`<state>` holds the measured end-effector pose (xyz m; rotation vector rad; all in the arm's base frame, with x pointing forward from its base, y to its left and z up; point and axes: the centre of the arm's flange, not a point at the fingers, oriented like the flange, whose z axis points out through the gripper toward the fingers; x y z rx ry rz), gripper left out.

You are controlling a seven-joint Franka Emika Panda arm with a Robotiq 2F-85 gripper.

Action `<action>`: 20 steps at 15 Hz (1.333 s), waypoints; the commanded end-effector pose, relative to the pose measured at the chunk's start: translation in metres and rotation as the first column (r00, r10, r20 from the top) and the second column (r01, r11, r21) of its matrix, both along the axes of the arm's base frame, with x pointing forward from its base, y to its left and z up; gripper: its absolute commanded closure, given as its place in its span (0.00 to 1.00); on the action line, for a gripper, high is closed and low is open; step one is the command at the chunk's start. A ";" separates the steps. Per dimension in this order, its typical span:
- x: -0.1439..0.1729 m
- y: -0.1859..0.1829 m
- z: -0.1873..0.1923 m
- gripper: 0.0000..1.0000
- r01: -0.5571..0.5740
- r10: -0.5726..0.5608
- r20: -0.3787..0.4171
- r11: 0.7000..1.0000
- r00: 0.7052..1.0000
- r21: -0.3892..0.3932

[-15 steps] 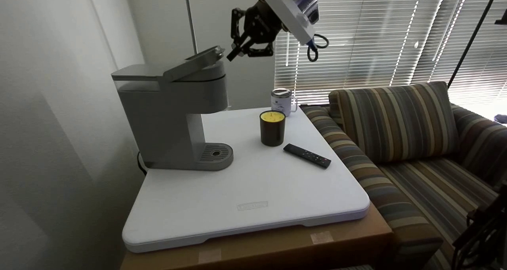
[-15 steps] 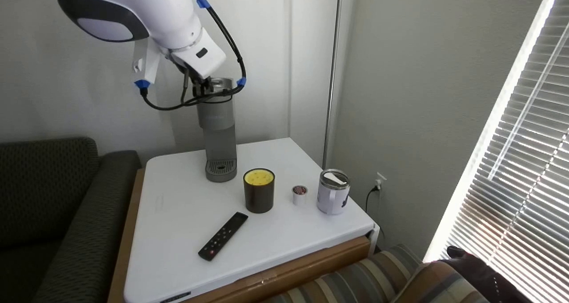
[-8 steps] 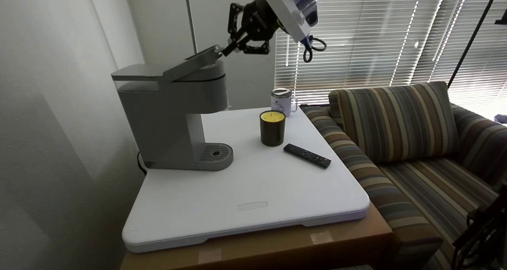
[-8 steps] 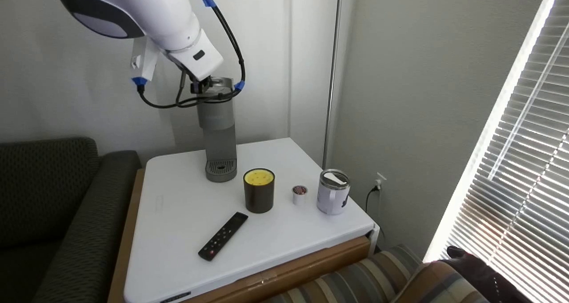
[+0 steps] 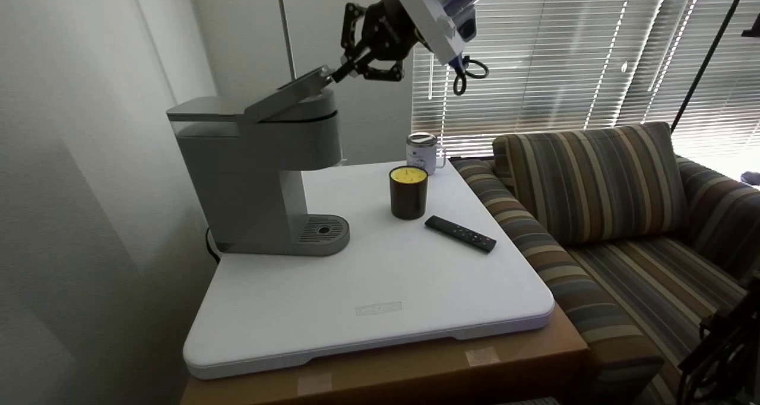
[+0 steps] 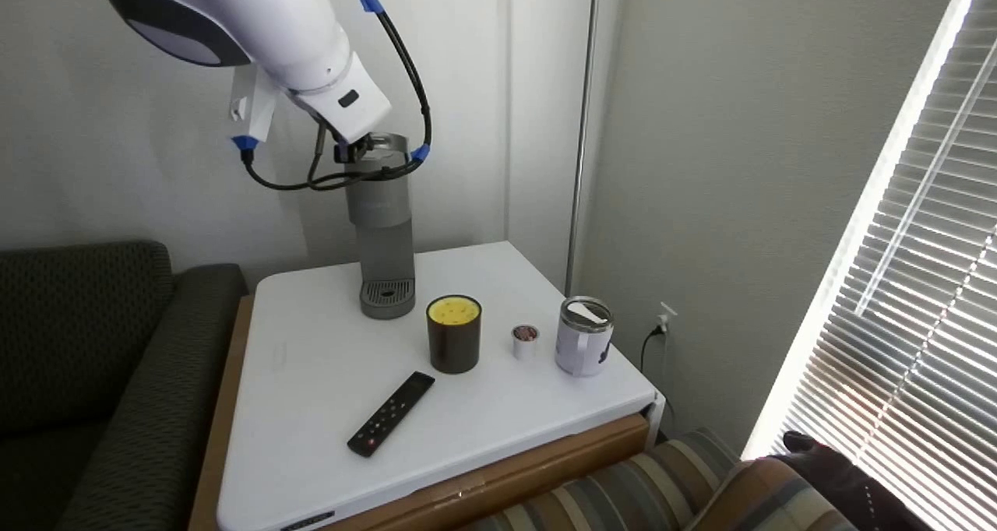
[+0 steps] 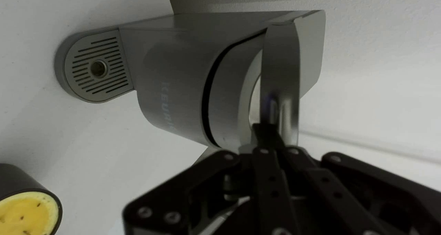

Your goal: Open the coffee machine chamber

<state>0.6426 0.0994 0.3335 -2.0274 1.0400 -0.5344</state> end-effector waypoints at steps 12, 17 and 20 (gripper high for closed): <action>0.012 -0.007 0.013 1.00 -0.027 0.027 0.053 1.000 0.998 -0.012; 0.015 -0.009 0.020 1.00 -0.034 0.036 0.058 0.999 0.998 -0.036; 0.018 -0.008 0.023 1.00 -0.046 0.050 0.064 0.998 0.997 -0.052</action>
